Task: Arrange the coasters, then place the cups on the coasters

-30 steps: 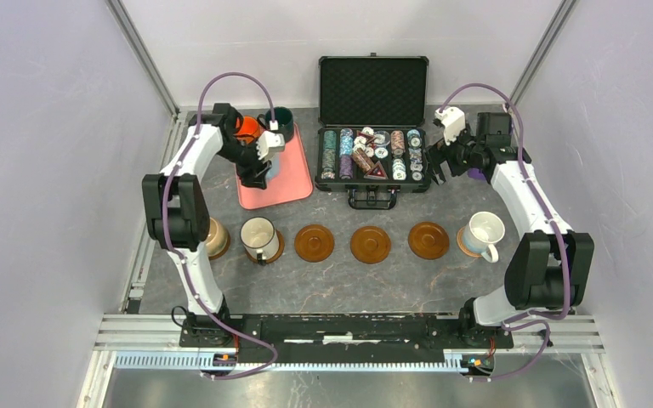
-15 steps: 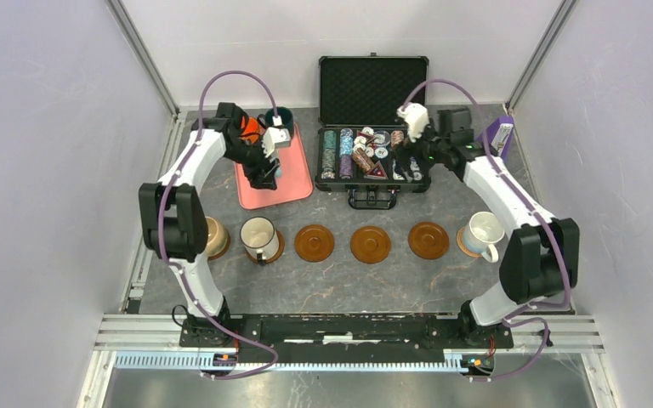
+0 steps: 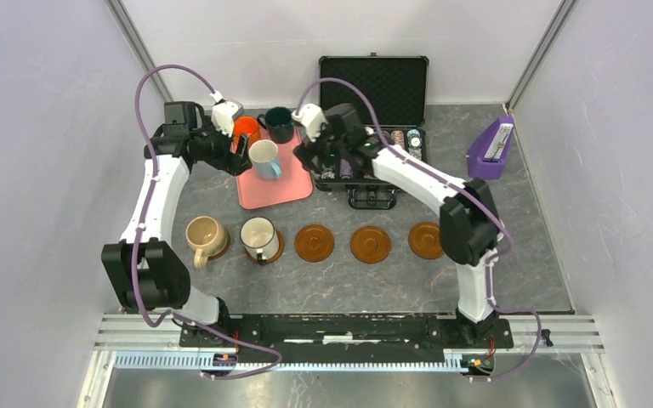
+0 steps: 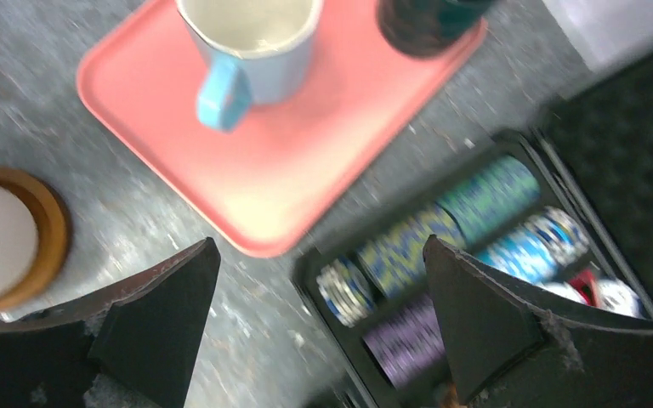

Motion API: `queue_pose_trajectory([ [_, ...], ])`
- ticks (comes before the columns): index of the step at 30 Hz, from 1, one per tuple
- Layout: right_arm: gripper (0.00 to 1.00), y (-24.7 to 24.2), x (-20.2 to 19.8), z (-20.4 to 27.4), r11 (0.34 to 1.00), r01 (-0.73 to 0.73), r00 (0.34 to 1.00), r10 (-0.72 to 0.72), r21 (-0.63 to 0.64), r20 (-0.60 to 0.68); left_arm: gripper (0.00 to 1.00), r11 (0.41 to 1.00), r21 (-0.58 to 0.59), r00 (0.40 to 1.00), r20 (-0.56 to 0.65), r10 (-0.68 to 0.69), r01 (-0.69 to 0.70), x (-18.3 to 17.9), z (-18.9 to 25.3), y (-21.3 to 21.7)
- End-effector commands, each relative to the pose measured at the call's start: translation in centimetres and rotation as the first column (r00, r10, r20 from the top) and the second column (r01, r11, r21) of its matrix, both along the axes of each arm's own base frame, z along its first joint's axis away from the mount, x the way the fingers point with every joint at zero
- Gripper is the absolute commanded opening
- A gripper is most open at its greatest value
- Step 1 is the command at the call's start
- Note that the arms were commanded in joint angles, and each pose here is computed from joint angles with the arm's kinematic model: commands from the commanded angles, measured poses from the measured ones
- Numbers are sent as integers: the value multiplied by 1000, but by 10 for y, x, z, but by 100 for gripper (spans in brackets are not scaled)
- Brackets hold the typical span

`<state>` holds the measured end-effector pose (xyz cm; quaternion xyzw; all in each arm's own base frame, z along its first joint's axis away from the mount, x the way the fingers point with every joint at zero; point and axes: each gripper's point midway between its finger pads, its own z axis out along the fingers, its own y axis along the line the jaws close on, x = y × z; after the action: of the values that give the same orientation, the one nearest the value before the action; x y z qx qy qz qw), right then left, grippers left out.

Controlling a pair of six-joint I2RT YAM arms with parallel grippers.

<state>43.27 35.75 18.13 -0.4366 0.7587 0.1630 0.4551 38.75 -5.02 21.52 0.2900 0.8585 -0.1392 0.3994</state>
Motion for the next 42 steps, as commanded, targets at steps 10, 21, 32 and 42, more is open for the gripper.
queue_pose_trajectory([
  [10, 92, 121, 2, -22, 990, 26, 1000, -28, 140, 12, 88, 907, -22, 907, 9, 421, -420, -18, 0, 52],
  [21, 77, 148, 17, -42, 980, 43, 996, -57, 195, 65, 88, 848, -97, 852, -4, 523, -521, -20, 12, 70],
  [32, 47, 154, 19, -37, 972, 23, 995, -44, 234, 85, 88, 850, -106, 856, -22, 517, -516, -12, 11, 71],
  [42, 42, 149, 25, -48, 976, 24, 995, -44, 218, 88, 88, 856, -97, 862, -34, 506, -507, -7, 11, 71],
])
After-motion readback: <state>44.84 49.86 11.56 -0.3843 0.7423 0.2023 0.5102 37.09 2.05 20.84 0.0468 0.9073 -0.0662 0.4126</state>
